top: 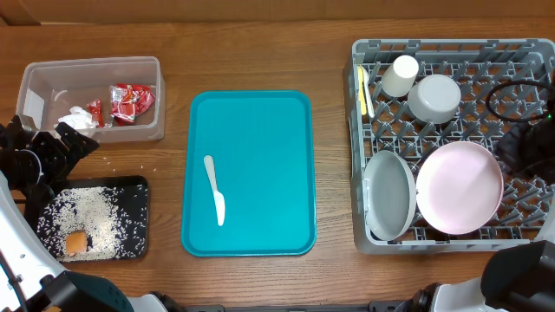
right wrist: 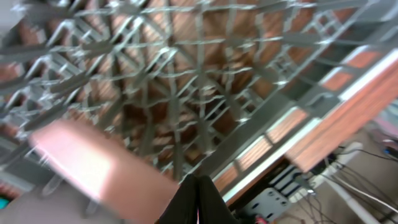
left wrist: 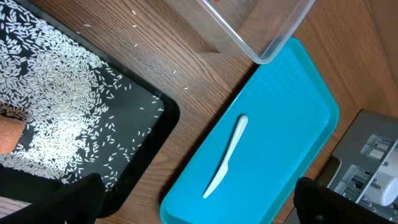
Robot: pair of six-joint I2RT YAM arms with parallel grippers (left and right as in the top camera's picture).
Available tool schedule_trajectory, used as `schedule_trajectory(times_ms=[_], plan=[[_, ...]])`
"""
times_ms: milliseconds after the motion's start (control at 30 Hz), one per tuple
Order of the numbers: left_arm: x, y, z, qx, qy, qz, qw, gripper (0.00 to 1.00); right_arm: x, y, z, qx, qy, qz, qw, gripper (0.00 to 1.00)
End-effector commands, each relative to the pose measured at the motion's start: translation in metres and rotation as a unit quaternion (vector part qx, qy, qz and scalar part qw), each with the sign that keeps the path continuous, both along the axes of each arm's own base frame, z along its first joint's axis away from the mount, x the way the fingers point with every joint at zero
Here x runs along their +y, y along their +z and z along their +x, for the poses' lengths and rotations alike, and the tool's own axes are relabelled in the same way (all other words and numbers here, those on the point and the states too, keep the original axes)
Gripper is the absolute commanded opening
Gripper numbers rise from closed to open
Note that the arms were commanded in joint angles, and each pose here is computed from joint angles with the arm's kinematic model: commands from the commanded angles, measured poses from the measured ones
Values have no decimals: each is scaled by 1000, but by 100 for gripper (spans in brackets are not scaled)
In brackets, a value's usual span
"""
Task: Sort waste into correct bins and load items into the dishwasher rack
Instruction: 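Raise the right gripper out of the rack beside the plate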
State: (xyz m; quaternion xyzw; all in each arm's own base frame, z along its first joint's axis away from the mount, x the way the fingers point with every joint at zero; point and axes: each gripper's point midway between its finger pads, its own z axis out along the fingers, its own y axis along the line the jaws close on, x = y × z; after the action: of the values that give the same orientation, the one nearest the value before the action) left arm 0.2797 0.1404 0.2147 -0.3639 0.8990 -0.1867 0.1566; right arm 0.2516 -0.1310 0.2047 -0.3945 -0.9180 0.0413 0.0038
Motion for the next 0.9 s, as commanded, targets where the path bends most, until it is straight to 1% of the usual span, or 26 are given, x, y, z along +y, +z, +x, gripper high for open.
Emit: schedule_trajectory(times_ms=[0,133,233,400,533,667,733,767,867], plan=[[1,1,0,-1,5,0,1000,100,14,-1,6,-14,19,37,999,4],[1,1,0,-1,5,0,1000,100,17,-1,6,-13,21,42,999,4],[1,1,0,-1,5,0,1000,100,28,0,11,-27,36,69,997,4],[1,1,0,-1,5,0,1000,100,32,1,12,-30,43,70,996,4],[1,1,0,-1,5,0,1000,100,33,13,13,-51,45,61,996,4],[1,1,0,-1,5,0,1000,100,32,43,17,-104,48,39,993,4],[1,1,0,-1,5,0,1000,100,37,65,21,-147,53,37,987,4],[1,1,0,-1,5,0,1000,100,42,76,23,-169,56,41,983,6],[1,1,0,-1,5,0,1000,100,61,114,28,-247,74,65,964,20]])
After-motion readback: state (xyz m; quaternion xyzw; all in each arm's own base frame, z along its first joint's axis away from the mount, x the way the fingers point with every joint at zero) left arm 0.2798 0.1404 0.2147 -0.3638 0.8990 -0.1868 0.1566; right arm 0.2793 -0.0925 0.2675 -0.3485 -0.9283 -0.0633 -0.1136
